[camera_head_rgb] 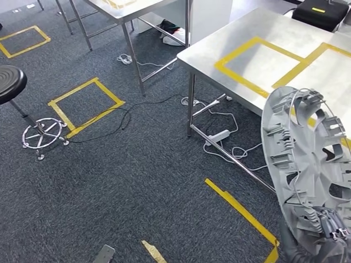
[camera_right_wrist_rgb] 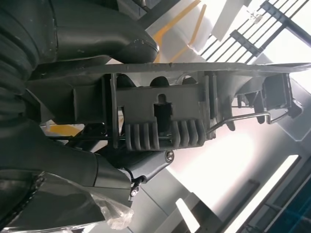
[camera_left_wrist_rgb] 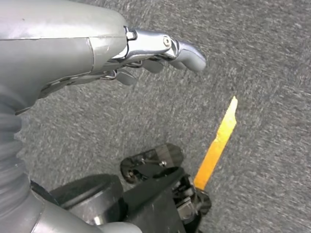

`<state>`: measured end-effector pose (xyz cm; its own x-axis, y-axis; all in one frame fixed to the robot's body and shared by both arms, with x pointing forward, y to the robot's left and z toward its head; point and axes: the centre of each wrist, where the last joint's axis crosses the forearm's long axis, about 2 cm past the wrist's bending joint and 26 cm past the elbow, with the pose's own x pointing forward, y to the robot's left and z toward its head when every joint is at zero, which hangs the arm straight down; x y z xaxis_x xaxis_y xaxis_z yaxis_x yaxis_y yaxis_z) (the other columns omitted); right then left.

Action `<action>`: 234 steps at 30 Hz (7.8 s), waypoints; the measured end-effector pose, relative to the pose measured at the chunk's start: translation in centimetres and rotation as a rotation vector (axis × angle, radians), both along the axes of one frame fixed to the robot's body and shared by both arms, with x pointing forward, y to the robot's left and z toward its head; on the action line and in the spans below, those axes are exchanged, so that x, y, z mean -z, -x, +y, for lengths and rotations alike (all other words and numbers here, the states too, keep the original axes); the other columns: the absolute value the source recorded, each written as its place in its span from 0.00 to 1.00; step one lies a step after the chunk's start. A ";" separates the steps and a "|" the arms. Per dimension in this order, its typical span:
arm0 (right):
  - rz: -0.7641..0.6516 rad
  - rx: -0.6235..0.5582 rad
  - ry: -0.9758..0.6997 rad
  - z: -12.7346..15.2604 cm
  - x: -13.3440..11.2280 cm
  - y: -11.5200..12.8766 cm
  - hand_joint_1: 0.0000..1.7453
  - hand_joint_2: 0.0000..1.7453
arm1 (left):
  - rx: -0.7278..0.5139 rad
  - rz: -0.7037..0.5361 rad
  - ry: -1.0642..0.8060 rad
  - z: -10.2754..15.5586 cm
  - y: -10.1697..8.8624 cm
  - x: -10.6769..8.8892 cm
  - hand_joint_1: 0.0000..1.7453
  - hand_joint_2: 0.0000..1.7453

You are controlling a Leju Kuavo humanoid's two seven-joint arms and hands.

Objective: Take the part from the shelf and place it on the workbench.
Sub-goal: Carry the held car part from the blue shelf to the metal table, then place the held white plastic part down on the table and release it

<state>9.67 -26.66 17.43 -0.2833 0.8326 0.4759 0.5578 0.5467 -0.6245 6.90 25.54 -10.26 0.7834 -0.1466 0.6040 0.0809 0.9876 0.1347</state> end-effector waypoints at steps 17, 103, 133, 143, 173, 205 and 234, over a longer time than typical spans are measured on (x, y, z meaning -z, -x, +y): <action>-0.005 0.001 0.002 0.0 -0.1 -0.1 1.00 1.00 | 0.016 0.002 -0.007 1.0 0.3 0.1 0.00 1.00; 0.095 -0.061 0.055 1.1 0.1 -0.4 1.00 1.00 | 0.055 -0.002 0.011 0.4 -0.5 0.0 0.00 1.00; 0.105 -0.071 0.057 0.8 0.1 -0.5 1.00 1.00 | 0.055 -0.006 0.013 0.7 -0.8 0.0 0.00 1.00; 0.105 -0.073 0.057 0.9 0.0 -0.6 1.00 1.00 | 0.054 -0.002 0.013 0.8 -0.8 0.0 0.00 1.00; 0.120 -0.058 0.049 0.8 0.1 -0.4 1.00 1.00 | 0.056 0.010 0.015 0.5 -0.3 0.1 0.00 1.00; 0.442 0.025 -0.106 -6.2 0.8 -2.6 1.00 1.00 | 0.048 0.008 0.027 1.0 -0.7 0.0 0.00 1.00; 0.782 0.113 0.167 -13.4 4.1 -12.4 1.00 1.00 | 0.120 0.090 -0.011 2.1 -1.6 0.0 0.00 1.00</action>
